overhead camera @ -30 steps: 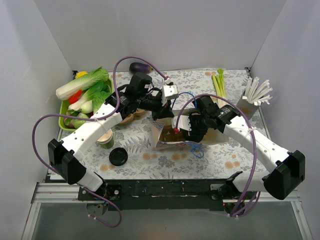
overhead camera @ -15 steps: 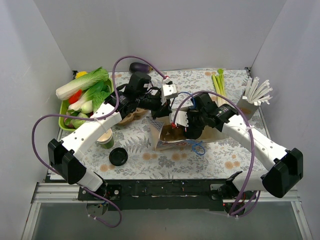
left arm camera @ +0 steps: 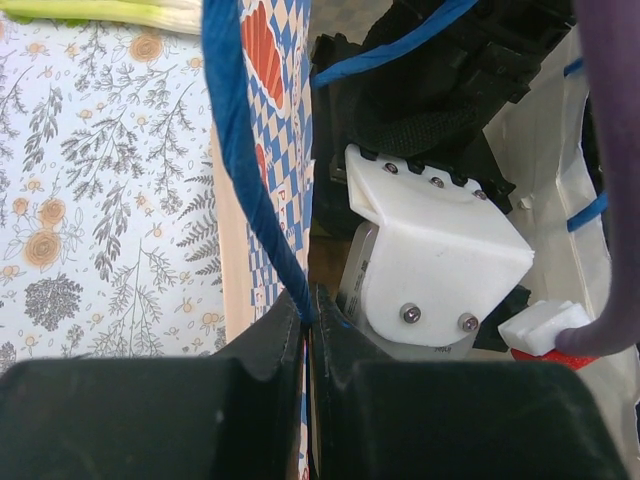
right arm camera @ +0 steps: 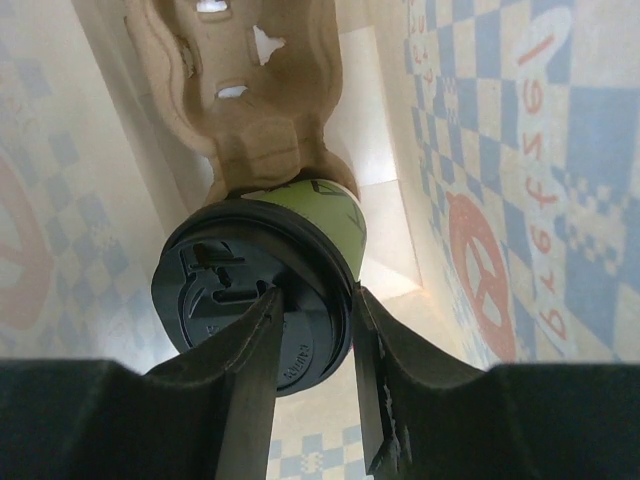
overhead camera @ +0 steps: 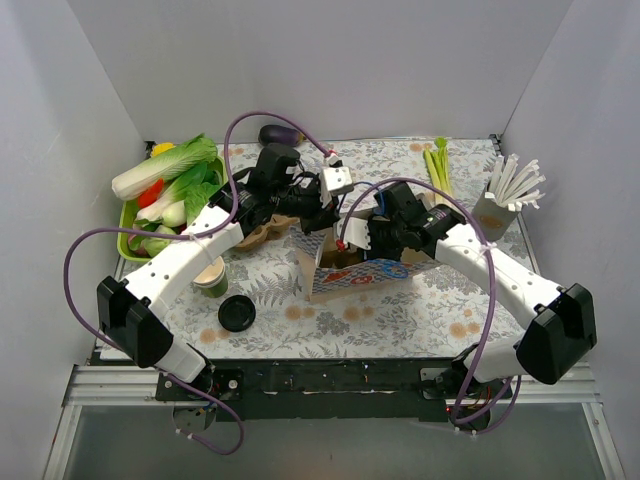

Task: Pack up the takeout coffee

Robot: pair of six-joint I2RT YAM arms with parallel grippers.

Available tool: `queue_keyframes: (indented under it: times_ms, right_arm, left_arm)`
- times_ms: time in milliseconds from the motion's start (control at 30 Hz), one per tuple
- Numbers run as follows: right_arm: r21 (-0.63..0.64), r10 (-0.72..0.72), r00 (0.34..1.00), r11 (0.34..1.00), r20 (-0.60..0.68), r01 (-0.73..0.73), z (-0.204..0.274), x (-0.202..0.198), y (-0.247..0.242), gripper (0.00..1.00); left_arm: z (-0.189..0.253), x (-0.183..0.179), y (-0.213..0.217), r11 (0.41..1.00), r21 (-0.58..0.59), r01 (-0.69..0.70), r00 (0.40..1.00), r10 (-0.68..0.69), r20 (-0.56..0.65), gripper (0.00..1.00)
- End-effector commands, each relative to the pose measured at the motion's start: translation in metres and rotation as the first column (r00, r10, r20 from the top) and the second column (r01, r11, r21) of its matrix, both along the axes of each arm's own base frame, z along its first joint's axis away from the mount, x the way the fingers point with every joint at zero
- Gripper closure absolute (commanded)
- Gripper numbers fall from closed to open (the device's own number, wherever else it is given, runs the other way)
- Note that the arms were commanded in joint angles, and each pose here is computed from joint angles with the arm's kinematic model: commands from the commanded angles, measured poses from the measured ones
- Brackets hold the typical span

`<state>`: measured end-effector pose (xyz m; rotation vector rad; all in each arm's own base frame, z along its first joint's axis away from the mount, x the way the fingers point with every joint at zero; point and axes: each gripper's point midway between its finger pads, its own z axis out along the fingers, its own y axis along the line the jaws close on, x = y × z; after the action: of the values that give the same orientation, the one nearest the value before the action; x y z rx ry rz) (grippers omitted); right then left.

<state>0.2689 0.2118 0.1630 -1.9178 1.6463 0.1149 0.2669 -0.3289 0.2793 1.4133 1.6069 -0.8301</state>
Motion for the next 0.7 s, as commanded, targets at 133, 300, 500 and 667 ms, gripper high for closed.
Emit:
queue_keyframes:
  times_ms: [133, 300, 500, 667]
  right_arm:
    - [0.055, -0.106, 0.994, 0.993, 0.027, 0.104, 0.017, 0.033, 0.002, 0.6]
    - [0.053, -0.12, 0.993, 0.991, 0.001, 0.119, 0.015, 0.039, -0.002, 0.6]
    - [0.051, -0.133, 0.99, 0.989, -0.045, 0.135, 0.01, 0.046, -0.005, 0.61]
    - [0.062, -0.134, 0.987, 0.988, -0.088, 0.14, 0.008, 0.048, -0.003, 0.61]
  left_arm:
    - [0.014, -0.005, -0.005, 0.998, -0.055, 0.02, 0.999, -0.022, -0.027, 1.0]
    - [0.019, 0.009, -0.001, 0.998, -0.063, -0.022, 0.999, 0.019, -0.049, 1.0]
    - [0.015, 0.017, 0.005, 0.997, -0.063, -0.042, 0.997, 0.038, -0.074, 1.0]
    - [0.015, 0.022, 0.006, 0.996, -0.064, -0.055, 0.996, 0.051, -0.074, 1.0]
